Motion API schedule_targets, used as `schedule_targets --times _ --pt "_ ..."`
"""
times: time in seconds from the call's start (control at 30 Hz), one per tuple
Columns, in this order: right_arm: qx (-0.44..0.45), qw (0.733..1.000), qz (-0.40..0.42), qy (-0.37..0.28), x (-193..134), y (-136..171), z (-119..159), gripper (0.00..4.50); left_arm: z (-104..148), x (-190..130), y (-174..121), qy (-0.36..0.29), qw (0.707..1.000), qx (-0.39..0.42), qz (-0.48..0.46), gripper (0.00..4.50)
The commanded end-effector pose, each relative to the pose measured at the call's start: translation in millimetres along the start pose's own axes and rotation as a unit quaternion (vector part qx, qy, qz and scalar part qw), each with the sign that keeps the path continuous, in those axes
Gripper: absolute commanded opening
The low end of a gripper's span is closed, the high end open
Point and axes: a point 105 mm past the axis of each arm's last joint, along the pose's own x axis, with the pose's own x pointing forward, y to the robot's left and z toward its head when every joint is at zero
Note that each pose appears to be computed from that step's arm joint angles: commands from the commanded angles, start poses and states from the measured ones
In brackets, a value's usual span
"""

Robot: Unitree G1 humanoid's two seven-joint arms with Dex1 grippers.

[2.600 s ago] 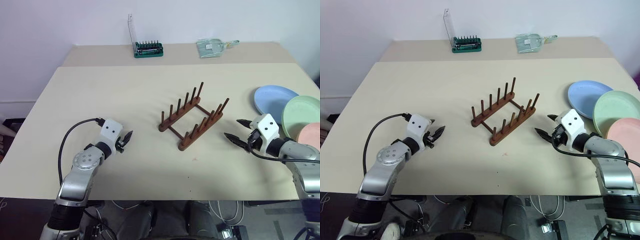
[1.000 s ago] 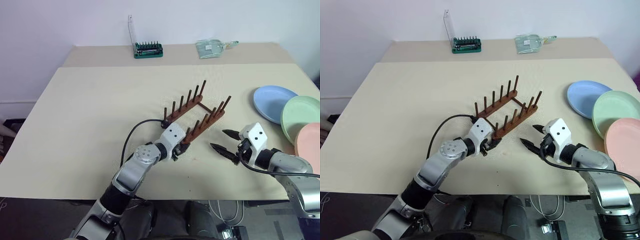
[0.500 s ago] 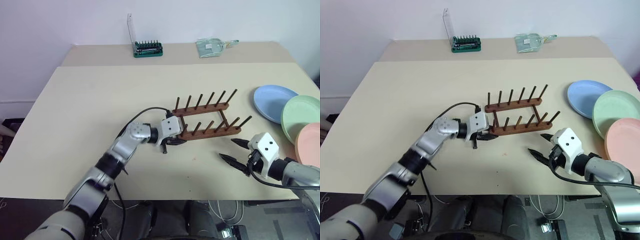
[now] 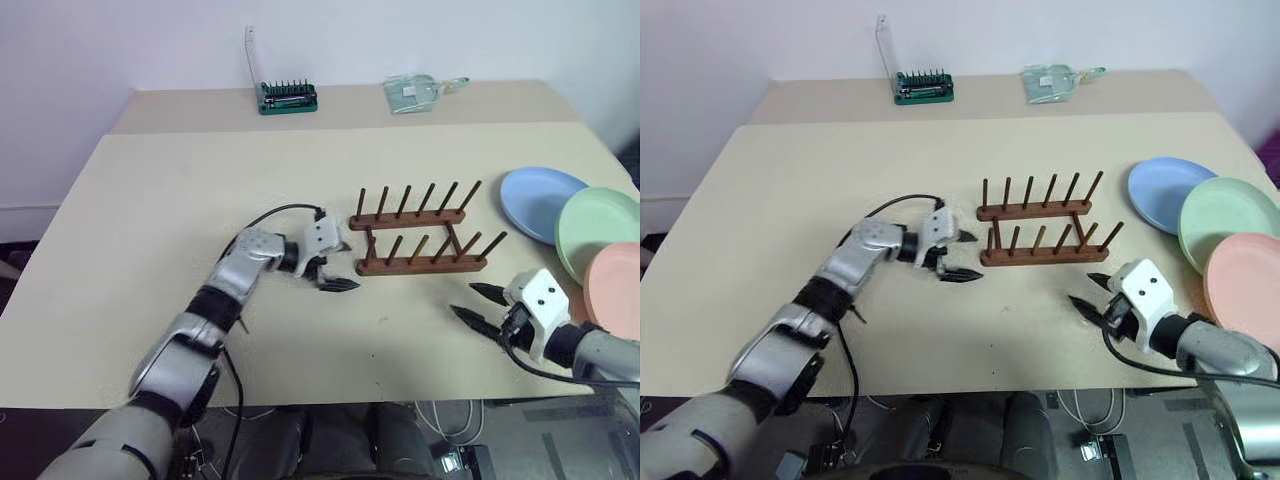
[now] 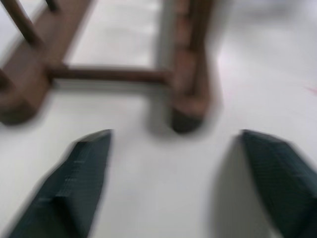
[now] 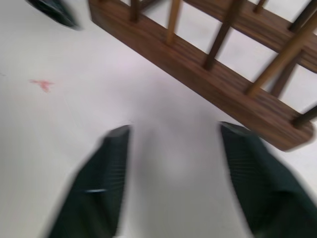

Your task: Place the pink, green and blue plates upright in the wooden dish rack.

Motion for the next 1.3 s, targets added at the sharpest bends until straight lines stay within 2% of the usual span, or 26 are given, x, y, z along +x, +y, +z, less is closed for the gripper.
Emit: schedule_targets --times 0.03,0.07,0.1,0.27,0.4,0.47,0.67,0.87,0.97,1.07,1.13,1.2,1.3 --pt "-0.017 0.999 -0.019 0.025 2.4 -11.1 -3.5 0.68 10.5 3.8 -28.4 -0.004 0.999 -0.006 -0.035 2.34" --pt "-0.028 0.999 -0.022 0.037 5.0 -13.3 -6.7 0.07 13.4 9.4 -33.0 -0.002 1.0 0.0 -0.025 1.75" --pt "-0.036 0.998 -0.028 0.045 7.8 -16.4 -9.1 0.0 16.7 15.9 -36.7 0.0 1.0 0.01 -0.018 1.43" --pt "-0.056 0.996 -0.042 0.057 22.2 -25.6 -11.0 0.0 32.0 45.3 -44.0 -0.01 1.0 -0.018 0.023 1.43" --pt "-0.082 0.992 -0.058 0.074 40.3 -35.1 -14.9 0.0 14.8 59.1 -11.0 0.044 0.983 -0.063 0.164 1.43" --pt "-0.101 0.989 -0.074 0.083 50.3 -43.1 -16.9 0.0 11.7 59.0 3.2 0.051 0.972 -0.084 0.215 1.43" --pt "-0.121 0.984 -0.107 0.071 70.2 -62.1 -9.1 0.0 11.3 55.3 24.3 0.051 0.956 -0.081 0.276 1.43" --pt "-0.129 0.982 -0.129 0.056 71.0 -78.8 -0.4 0.0 18.7 54.6 25.4 0.026 0.961 -0.07 0.268 1.43" --pt "-0.14 0.984 -0.1 0.036 50.9 -71.1 12.5 0.74 28.1 55.5 16.5 -0.003 0.968 -0.061 0.243 1.36" --pt "-0.131 0.987 -0.096 -0.018 14.9 -60.2 43.4 2.25 43.0 53.0 -2.8 -0.048 0.98 -0.032 0.189 1.36" --pt "-0.116 0.981 -0.152 -0.013 -24.4 -71.0 49.1 3.21 50.8 47.8 -20.0 -0.078 0.987 -0.008 0.141 1.36" --pt "-0.1 0.976 -0.191 0.006 -54.4 -76.1 46.6 3.21 54.0 43.7 -30.7 -0.093 0.99 0.001 0.11 1.36" --pt "-0.055 0.977 -0.206 0.028 -79.0 -67.6 32.8 3.21 57.4 41.2 -38.6 -0.108 0.991 -0.007 0.076 1.36"
